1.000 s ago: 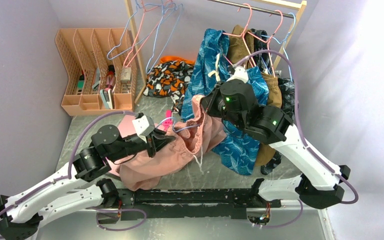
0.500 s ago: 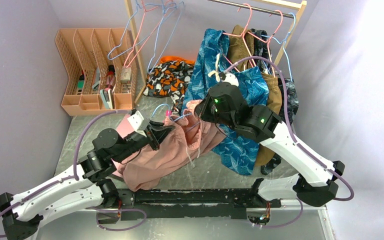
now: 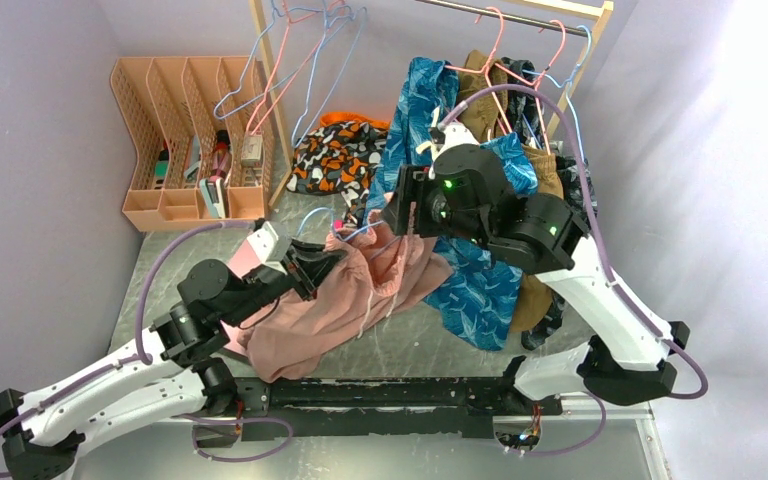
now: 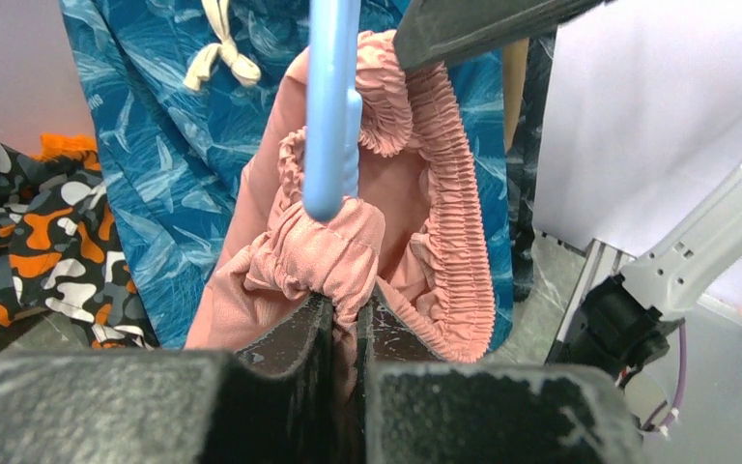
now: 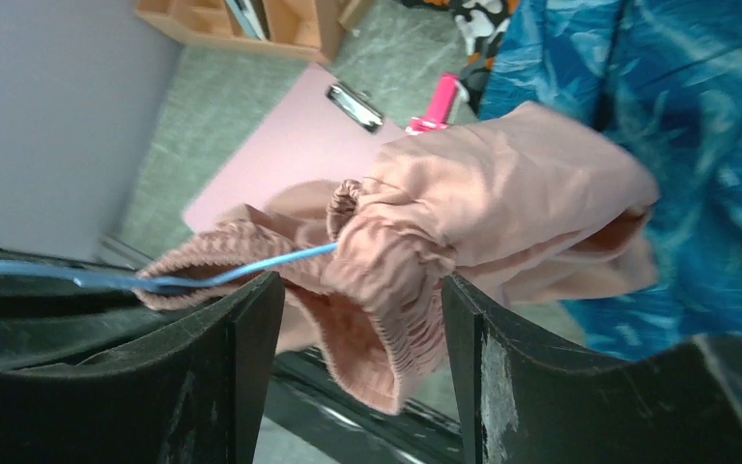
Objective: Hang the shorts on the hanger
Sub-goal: Hang the shorts on the hanger.
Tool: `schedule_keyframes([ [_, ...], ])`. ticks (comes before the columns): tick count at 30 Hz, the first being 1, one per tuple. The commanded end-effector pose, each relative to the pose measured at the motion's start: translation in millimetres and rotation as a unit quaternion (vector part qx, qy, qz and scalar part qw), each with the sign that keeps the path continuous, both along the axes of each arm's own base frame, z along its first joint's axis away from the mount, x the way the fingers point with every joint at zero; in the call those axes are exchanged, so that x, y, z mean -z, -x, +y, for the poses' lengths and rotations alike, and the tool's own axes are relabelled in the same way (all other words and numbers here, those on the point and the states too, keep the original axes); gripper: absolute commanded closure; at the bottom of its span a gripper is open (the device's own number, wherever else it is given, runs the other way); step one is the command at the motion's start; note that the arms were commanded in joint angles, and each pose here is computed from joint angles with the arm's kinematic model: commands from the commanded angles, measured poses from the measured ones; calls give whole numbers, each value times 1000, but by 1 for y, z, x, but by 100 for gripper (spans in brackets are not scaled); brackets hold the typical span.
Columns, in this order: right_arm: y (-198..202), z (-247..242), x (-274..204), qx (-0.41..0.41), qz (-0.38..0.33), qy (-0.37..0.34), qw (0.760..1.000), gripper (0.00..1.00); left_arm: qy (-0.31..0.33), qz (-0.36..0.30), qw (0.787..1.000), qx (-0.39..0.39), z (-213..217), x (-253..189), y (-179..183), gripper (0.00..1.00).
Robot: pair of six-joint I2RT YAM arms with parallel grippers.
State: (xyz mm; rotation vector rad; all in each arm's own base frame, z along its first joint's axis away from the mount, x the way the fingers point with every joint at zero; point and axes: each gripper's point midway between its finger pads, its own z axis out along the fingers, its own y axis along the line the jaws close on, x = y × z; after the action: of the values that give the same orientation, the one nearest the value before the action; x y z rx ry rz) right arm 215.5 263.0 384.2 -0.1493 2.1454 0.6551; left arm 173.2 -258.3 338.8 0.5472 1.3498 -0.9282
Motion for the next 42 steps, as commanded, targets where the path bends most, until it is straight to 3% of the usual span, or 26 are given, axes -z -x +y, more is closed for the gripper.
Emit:
schedule_keyframes([
  [1, 13, -37, 16, -70, -36, 140, 987, 35, -14, -16, 998, 53, -1, -14, 22, 93],
  [8, 32, -32, 20, -183, -73, 161, 967, 35, -94, 10, 984, 151, -7, 7, 57, 93],
  [11, 34, -31, 30, -210, -75, 186, 957, 35, -107, 17, 982, 155, -3, 11, 61, 93],
  [18, 34, -30, 65, -220, -57, 220, 949, 39, -109, 14, 985, 133, 6, 10, 58, 93],
  [25, 47, -33, 67, -216, -37, 185, 958, 41, -119, 22, 987, 103, 10, 14, 48, 93],
  [33, 57, -42, 105, -192, 14, 187, 963, 39, -105, 37, 993, 41, 21, 10, 31, 93],
  [42, 45, -26, 113, -175, -2, 175, 969, 38, -99, 45, 993, 34, 19, 4, 26, 93],
])
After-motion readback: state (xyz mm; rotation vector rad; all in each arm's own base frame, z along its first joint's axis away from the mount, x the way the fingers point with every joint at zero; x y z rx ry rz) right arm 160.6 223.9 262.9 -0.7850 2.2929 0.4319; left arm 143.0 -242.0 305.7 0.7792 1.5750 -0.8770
